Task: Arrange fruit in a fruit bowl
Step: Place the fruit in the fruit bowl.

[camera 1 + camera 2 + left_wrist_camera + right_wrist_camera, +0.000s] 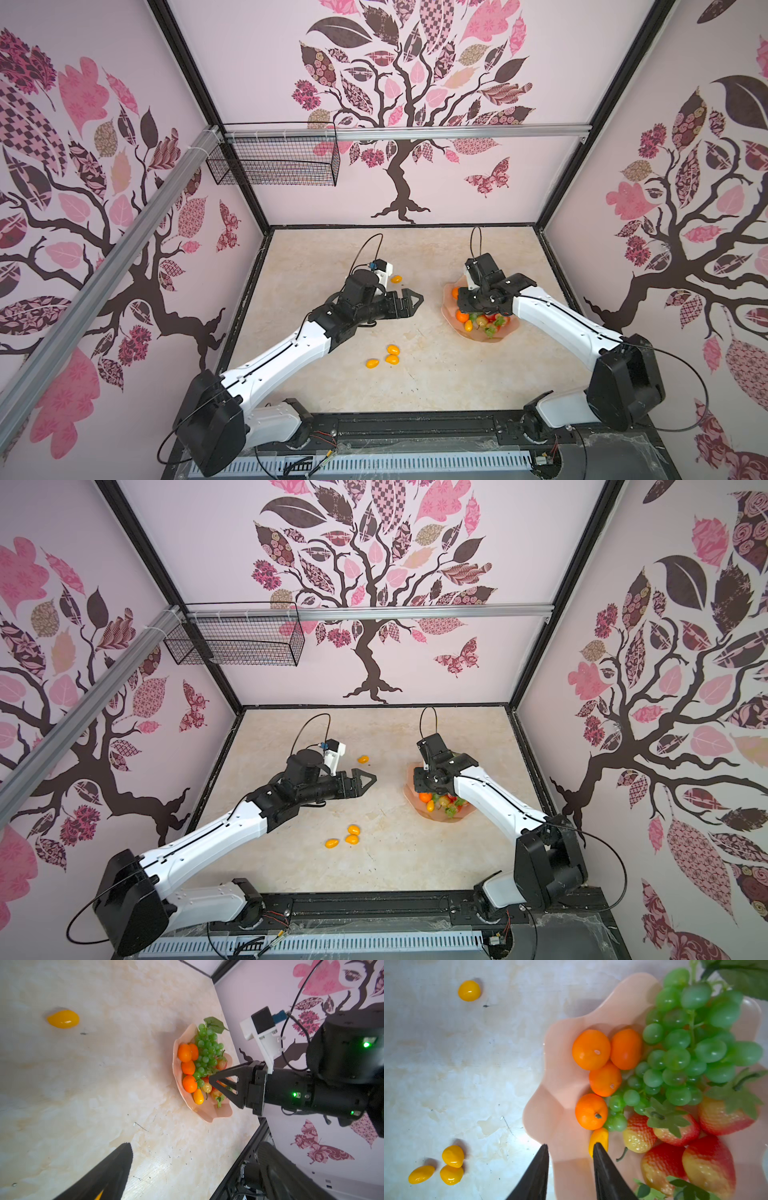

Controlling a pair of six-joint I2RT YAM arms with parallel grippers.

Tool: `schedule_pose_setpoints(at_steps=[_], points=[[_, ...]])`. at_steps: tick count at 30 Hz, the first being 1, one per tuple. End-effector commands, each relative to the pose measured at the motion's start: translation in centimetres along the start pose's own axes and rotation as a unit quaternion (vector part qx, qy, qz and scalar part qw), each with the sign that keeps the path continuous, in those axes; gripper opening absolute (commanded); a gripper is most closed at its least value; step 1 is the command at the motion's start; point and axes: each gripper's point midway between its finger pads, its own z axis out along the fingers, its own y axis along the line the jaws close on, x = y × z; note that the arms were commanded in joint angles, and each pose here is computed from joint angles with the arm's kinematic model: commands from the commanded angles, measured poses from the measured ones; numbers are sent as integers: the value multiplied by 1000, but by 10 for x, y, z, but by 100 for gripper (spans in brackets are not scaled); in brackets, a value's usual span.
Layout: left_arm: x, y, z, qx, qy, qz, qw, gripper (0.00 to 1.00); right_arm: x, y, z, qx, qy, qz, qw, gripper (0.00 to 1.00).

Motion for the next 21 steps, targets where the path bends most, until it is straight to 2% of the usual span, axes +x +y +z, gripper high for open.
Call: schedule_pose_setpoints(at_steps=[1,6,13,21], points=[[5,25,-9,-32,-4,-3,999,98,-19,32,-3,-23,-20,-37,999,40],[-3,44,-27,-38,-24,-29,999,98,-33,61,11,-48,-18,-38,998,41],[-13,70,-49,-52,-51,-63,995,98,-54,95,40,-79,-9,6,997,43],[-26,97,-62,-60,-71,-104,990,98,-69,112,82,-70,12,47,996,44]])
